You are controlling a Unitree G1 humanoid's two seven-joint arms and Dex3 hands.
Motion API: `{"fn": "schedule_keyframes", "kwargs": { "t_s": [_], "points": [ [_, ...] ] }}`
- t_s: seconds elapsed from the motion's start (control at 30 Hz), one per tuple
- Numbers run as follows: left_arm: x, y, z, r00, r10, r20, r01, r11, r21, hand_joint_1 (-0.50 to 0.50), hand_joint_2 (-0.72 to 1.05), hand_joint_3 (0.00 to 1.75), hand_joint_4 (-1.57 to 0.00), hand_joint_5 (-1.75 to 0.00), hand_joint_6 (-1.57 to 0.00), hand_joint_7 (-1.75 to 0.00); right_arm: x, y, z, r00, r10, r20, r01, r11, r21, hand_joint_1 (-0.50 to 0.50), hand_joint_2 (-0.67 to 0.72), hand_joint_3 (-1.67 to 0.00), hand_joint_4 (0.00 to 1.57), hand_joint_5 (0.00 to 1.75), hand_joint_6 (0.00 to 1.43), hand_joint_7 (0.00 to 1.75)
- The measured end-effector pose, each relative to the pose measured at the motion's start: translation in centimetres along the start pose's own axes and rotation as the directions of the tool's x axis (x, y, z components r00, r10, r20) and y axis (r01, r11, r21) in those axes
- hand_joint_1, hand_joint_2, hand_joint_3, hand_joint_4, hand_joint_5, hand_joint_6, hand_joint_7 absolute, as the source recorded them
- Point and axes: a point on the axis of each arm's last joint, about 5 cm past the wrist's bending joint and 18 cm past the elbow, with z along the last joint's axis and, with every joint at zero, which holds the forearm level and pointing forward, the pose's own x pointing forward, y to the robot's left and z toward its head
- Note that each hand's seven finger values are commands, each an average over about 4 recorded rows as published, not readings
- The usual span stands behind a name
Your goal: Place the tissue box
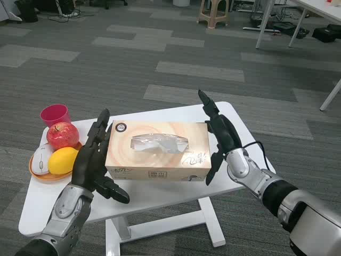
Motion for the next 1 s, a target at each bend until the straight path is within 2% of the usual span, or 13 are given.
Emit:
{"fn": "schedule_keyframes", "kwargs": {
  "t_s": [0.17, 0.77, 0.87, 0.93, 1.0],
  "points": [
    [-0.32, -0.6, -0.11, 0.999, 0.037, 0.02, -0.037, 0.999, -0.001, 0.5, -0.46, 0.0, 0.0, -0.31, 0.0, 0.0, 0.04, 0.04, 0.15, 1.0, 0.003, 0.008, -0.003, 1.0, 0.005, -0.42, 0.72, 0.0, 0.91, 0.0, 0.0, 0.0],
    [-0.4, -0.59, -0.13, 0.999, 0.038, 0.019, -0.038, 0.999, 0.001, 0.5, -0.46, 0.0, 0.0, -0.31, 0.0, 0.0, 0.03, 0.04, 0.15, 1.0, 0.003, 0.008, -0.003, 1.0, 0.004, -0.42, 0.71, 0.0, 0.92, 0.0, 0.0, 0.0],
    [-0.4, -0.59, -0.13, 0.999, 0.038, 0.019, -0.038, 0.999, 0.001, 0.5, -0.46, 0.0, 0.0, -0.23, 0.0, 0.0, 0.03, 0.04, 0.15, 1.0, 0.003, 0.008, -0.003, 1.0, 0.004, -0.42, 0.69, 0.0, 0.93, 0.0, 0.0, 0.0],
    [-0.4, -0.59, -0.13, 0.999, 0.038, 0.019, -0.038, 0.999, 0.001, 0.5, -0.46, 0.0, 0.0, -0.26, 0.0, 0.0, 0.03, 0.05, 0.14, 1.0, 0.003, 0.008, -0.003, 1.0, 0.004, -0.42, 0.72, 0.0, 0.92, 0.0, 0.0, 0.0],
    [-0.4, -0.59, -0.13, 0.999, 0.038, 0.019, -0.038, 0.999, 0.001, 0.5, -0.46, 0.0, 0.0, -0.28, 0.0, 0.0, 0.02, 0.05, 0.12, 1.0, 0.003, 0.007, -0.003, 1.0, 0.004, -0.42, 0.69, -0.04, 0.93, 0.0, 0.0, 0.0]
  ]
}}
